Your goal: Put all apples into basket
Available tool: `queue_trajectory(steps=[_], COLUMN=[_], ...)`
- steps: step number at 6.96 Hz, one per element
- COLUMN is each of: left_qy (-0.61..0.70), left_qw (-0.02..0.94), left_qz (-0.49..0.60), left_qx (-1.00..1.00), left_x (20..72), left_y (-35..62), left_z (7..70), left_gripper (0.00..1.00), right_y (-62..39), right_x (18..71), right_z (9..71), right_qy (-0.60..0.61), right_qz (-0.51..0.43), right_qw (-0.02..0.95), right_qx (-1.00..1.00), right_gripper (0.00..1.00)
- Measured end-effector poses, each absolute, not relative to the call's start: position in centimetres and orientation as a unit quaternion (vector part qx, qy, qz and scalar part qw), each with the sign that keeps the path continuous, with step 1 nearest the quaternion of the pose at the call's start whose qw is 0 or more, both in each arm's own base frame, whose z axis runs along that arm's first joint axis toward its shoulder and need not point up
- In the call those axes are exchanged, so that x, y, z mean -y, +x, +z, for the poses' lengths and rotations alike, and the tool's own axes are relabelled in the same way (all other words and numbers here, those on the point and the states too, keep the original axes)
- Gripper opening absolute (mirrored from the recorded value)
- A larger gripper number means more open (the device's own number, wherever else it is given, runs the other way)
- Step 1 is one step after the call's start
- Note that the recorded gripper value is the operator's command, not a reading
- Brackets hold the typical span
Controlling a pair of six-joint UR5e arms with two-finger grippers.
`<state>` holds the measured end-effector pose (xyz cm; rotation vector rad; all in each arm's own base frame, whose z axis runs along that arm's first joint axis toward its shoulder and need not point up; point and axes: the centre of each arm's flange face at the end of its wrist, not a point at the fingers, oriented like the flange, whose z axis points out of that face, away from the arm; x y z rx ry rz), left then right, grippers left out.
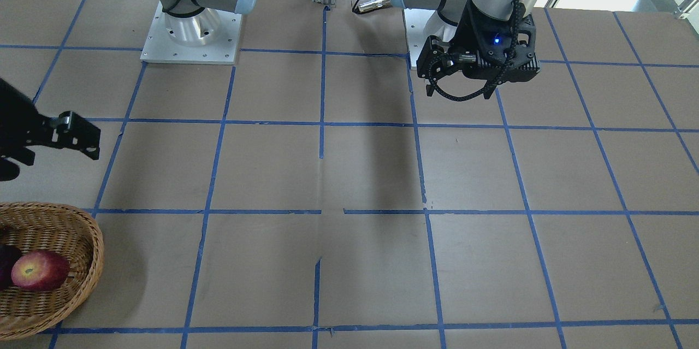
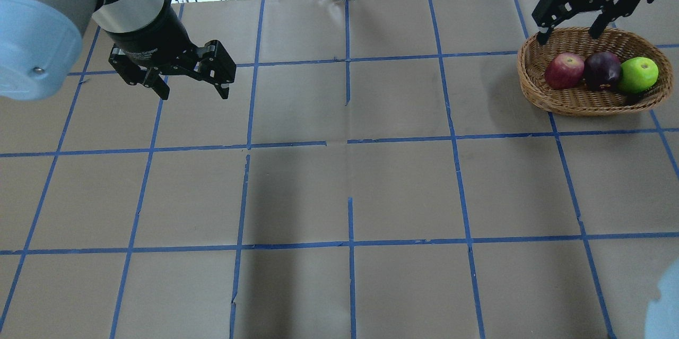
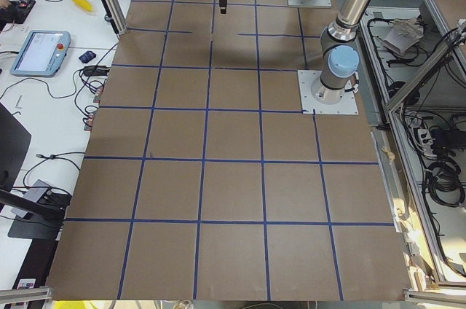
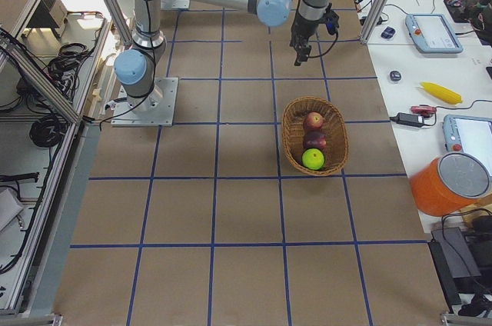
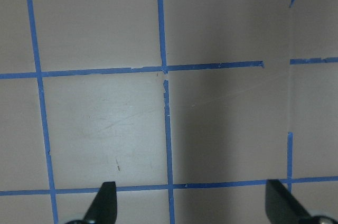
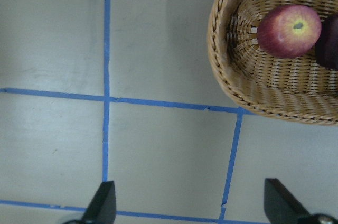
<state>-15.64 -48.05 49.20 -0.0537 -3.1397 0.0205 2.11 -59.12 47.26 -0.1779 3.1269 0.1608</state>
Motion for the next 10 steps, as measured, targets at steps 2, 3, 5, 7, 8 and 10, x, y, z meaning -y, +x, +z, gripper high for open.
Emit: queue_trajectory(steps=[2,3,5,7,8,10], left_qy=[-0.017,-0.017,-0.017,-0.017,-0.017,-0.016], left_qw=[0.001,0.001,0.000,0.000,0.000,0.000], left_qz=[0.006,0.006,0.007,0.007,0.007,0.007], left_qx=[1.000,1.000,1.000,1.000,1.000,1.000], left_x=[48.0,48.0,48.0,48.0,48.0,48.0], left_y=[-15.6,-15.6,-15.6,-15.6,-15.6,-15.6], left_z=[49.2,49.2,49.2,49.3,49.3,49.3], left_gripper=[1.00,1.00,1.00,1.00,1.00,1.00], right_y=[5.8,7.1,10.7,12.3,12.4,12.5], right_x=[55.7,54.8,52.0,48.9,48.1,47.7], right_z=[50.5,50.3,49.9,49.0,49.0,49.2], right_qy=[-0.022,-0.003,-0.007,-0.014,-0.015,-0.016], right_qz=[0.046,0.049,0.053,0.061,0.062,0.061], right_qw=[-0.001,-0.003,-0.005,-0.005,-0.006,-0.005], right_qx=[-0.999,-0.999,-0.999,-0.998,-0.998,-0.998], right_gripper=[1.00,1.00,1.00,1.00,1.00,1.00])
